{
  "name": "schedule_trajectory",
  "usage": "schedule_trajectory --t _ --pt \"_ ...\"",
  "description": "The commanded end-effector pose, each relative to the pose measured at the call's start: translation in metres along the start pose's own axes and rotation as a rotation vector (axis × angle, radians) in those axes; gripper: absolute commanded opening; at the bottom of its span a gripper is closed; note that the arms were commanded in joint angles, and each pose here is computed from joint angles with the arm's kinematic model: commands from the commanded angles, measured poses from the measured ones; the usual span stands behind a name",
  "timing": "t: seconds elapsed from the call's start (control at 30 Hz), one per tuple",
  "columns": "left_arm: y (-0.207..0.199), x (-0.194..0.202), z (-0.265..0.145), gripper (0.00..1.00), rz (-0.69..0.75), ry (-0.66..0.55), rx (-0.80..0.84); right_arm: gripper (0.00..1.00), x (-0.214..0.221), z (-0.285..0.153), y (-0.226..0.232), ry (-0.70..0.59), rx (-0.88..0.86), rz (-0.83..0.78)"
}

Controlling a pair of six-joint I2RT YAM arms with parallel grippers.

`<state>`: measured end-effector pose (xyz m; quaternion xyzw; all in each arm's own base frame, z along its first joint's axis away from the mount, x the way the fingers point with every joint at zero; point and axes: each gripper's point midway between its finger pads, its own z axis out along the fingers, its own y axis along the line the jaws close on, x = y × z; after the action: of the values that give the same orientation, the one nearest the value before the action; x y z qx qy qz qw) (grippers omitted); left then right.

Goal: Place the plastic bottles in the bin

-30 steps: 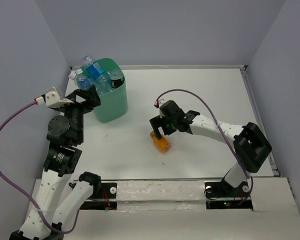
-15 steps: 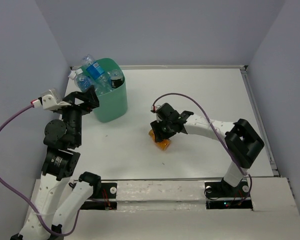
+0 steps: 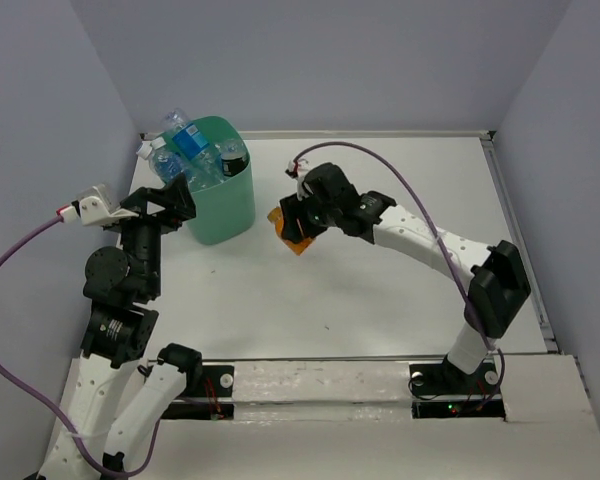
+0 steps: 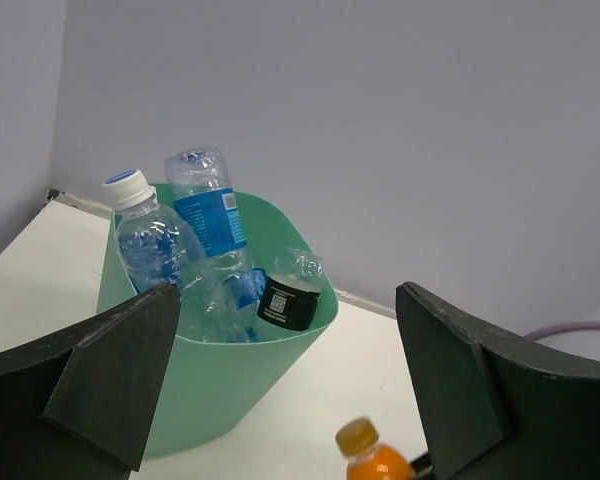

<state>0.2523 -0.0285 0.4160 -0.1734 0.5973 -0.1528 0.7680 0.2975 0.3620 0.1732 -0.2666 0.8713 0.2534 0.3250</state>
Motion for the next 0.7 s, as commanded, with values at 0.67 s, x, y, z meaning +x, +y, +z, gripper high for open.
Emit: schedule_trajectory --t 0.67 --pt "-0.006 -0.011 -0.001 0.99 -0.028 -0.043 0.027 0.37 -0.27 0.044 0.097 -0.771 -0.265 -0.154"
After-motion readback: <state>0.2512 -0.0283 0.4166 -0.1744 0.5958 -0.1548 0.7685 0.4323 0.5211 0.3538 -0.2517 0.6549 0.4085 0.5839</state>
